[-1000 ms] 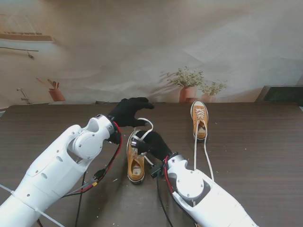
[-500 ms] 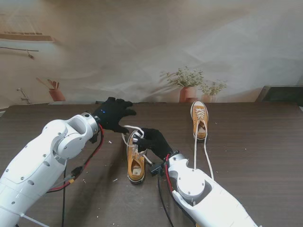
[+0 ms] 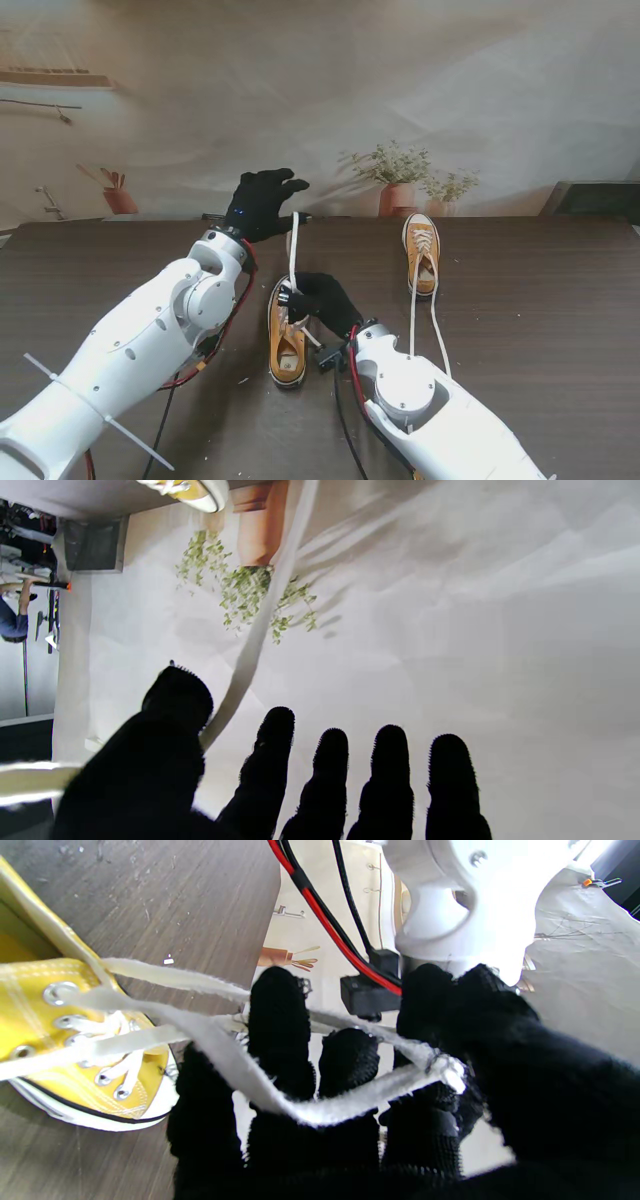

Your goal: Tie the shoelaces into a bow on the shoes

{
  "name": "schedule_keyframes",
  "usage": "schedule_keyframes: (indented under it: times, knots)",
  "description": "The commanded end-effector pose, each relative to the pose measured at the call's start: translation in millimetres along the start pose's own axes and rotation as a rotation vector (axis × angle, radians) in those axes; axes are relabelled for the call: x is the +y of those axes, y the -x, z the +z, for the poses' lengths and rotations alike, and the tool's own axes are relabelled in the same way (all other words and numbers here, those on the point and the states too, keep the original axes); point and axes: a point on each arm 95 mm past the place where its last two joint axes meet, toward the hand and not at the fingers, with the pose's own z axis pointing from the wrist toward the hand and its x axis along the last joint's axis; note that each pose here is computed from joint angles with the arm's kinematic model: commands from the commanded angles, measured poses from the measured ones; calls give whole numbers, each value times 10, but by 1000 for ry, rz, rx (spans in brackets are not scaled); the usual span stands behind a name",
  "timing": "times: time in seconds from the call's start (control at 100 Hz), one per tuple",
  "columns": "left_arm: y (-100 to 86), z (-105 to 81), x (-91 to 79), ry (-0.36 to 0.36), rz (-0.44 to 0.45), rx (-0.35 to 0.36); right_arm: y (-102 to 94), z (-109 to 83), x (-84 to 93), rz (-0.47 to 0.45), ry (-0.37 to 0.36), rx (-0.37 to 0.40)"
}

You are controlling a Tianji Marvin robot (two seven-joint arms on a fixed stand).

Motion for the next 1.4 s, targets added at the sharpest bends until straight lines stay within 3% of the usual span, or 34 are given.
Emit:
schedule_keyframes:
  times: [0.0,0.33,0.45,0.49,0.53,0.6,0.66,0.76,0.96,1.15,1.22,1.28,1.39]
  knots:
    - [-222,157,-137,-19,-48,35,36,-19,25,-7,-11,-13]
    - [-701,294,-437,-135,-213,112,102,-31,77,-14,-7,-33]
    - [-857,273,-561,-149,-216,162,105,-35,73,-15,-12,-31]
    - [-891,263,-593,-126,-197,187,106,-35,68,-13,-12,-29]
    - [-922,238,-624,-55,-154,217,106,-36,63,-11,-12,-28]
    - [-913,168,-692,112,1,254,105,-39,53,-13,-8,-25]
    - [-894,139,-736,195,121,286,99,-42,50,-12,-7,-23]
    - [-890,109,-740,263,226,327,74,-49,51,-15,-5,-18]
    - [-836,5,-749,330,324,360,46,-61,66,-20,-2,-12]
    - [-727,-86,-701,327,330,346,40,-63,66,-9,10,-13]
    - [-674,-110,-666,282,305,326,40,-67,61,-4,11,-13]
    - [-625,-134,-622,258,257,293,42,-73,53,1,10,-12]
    - [-548,-201,-555,275,101,231,48,-78,38,3,5,-11]
